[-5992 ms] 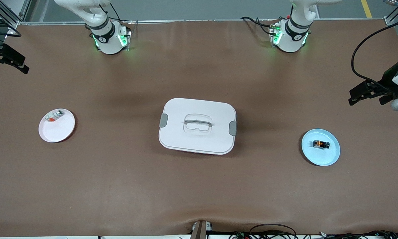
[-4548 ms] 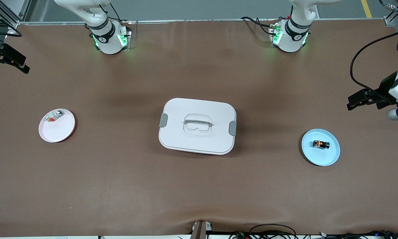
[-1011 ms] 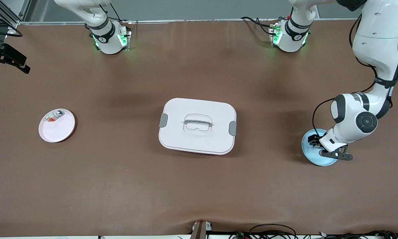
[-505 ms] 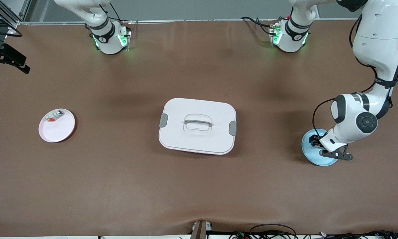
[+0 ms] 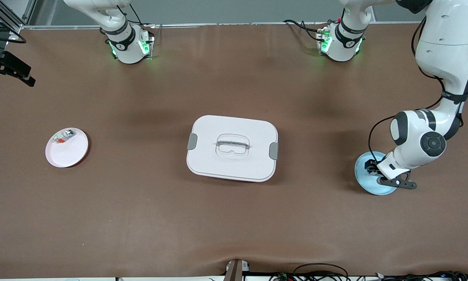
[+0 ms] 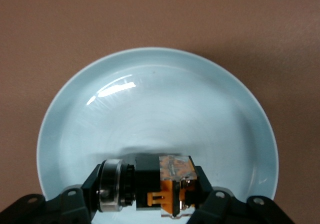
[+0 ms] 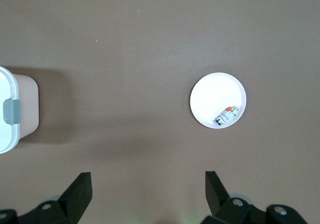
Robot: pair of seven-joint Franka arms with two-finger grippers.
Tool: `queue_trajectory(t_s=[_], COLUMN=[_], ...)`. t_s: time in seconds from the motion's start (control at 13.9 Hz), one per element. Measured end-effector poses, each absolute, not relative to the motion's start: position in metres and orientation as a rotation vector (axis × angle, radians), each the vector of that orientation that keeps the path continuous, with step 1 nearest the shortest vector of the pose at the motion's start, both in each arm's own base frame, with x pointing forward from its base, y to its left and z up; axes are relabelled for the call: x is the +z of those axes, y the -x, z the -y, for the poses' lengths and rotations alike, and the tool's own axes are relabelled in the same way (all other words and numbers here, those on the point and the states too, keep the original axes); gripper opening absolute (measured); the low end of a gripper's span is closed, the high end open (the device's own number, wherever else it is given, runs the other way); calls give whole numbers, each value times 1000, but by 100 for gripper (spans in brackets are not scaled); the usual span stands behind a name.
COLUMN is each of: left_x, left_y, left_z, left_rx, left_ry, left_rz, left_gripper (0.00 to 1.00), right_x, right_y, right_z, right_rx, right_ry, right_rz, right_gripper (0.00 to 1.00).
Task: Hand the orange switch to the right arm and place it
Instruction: 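Lift the switch with the left gripper off the blue plate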
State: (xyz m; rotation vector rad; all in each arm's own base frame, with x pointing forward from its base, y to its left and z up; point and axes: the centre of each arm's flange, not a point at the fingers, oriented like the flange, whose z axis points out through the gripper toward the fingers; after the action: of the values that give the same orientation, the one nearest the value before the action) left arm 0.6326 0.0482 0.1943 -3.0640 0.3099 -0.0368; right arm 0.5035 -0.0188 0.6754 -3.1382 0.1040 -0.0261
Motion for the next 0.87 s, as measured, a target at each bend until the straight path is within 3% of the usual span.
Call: queue_trajectory(t_s=[0.58,0.87], left_x=[299,357], left_y=[-636,-640], left_z=[-47,0], left_rx=[-20,88], left_ry=[3054,3103], left_rz=[-223,-102], left_gripper=[73,73], right_x=[680,686], right_y=[-504,-504], right_z=[19,20], right_rx=[-51,-70], right_ry=[3138,3137], right_rz=[-105,-108], right_gripper=[100,100])
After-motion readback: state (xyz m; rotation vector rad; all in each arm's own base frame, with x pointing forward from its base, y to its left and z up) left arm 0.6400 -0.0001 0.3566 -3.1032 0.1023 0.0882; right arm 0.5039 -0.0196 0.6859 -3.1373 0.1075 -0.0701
